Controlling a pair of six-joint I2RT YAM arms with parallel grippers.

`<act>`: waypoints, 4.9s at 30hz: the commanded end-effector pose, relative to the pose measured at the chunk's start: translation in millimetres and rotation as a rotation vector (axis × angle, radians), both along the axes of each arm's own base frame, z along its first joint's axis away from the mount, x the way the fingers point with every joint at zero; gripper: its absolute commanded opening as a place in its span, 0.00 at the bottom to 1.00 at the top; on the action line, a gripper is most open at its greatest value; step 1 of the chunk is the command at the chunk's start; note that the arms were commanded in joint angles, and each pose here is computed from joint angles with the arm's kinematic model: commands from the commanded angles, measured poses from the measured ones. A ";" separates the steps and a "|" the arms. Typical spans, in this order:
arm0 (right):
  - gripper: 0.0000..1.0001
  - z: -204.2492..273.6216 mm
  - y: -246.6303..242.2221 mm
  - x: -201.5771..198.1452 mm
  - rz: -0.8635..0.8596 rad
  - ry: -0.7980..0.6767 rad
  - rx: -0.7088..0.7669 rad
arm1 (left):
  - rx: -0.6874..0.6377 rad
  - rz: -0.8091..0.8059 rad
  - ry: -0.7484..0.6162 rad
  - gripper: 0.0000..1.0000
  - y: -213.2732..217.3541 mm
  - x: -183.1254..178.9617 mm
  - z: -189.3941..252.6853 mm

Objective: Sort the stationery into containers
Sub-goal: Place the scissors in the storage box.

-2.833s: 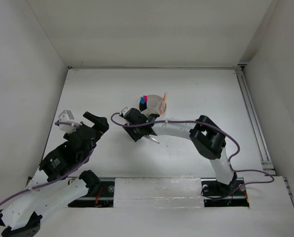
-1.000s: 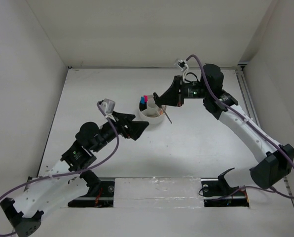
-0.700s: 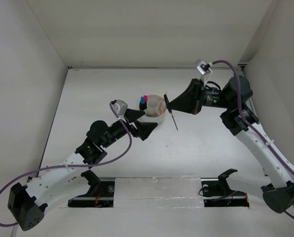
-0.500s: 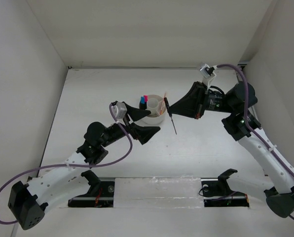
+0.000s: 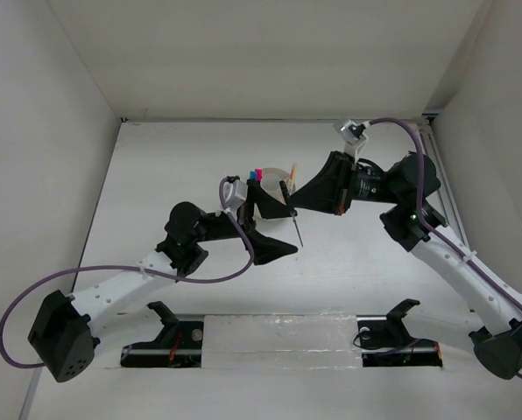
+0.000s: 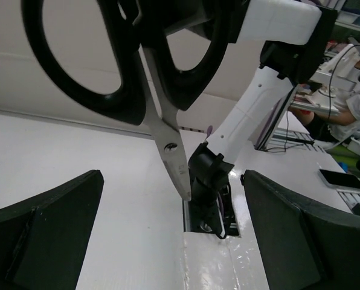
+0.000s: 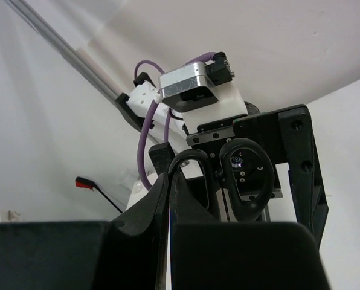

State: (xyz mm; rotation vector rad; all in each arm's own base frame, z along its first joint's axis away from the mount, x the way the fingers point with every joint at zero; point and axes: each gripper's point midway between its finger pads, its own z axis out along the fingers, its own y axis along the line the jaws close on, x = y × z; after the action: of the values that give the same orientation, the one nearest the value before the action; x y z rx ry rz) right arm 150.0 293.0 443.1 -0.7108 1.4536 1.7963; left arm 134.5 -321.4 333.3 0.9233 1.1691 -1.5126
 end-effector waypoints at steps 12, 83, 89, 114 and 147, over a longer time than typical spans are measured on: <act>0.00 19.1 9.8 -30.2 0.122 -0.068 0.126 | -0.119 -0.141 -0.179 0.77 7.2 -30.3 53.2; 0.88 -32.9 -28.5 80.1 -0.580 -0.033 -0.116 | 0.018 0.679 -0.045 0.00 20.7 127.4 26.6; 0.88 -32.2 -62.8 82.5 -0.741 -0.041 -0.150 | 0.088 0.807 -0.057 0.00 17.3 164.3 7.3; 0.91 -34.5 -101.8 51.1 -0.812 -0.091 -0.195 | 0.216 1.000 -0.004 0.00 14.3 280.1 -60.4; 0.92 -45.3 -101.3 43.8 -0.785 -0.103 -0.199 | 0.329 1.034 0.121 0.00 23.4 279.1 -149.4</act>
State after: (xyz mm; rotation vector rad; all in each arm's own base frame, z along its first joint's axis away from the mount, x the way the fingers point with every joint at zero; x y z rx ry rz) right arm 194.3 192.4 394.3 -0.2321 1.5881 1.0140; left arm 409.9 -299.2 177.1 0.3359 1.6859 -0.5259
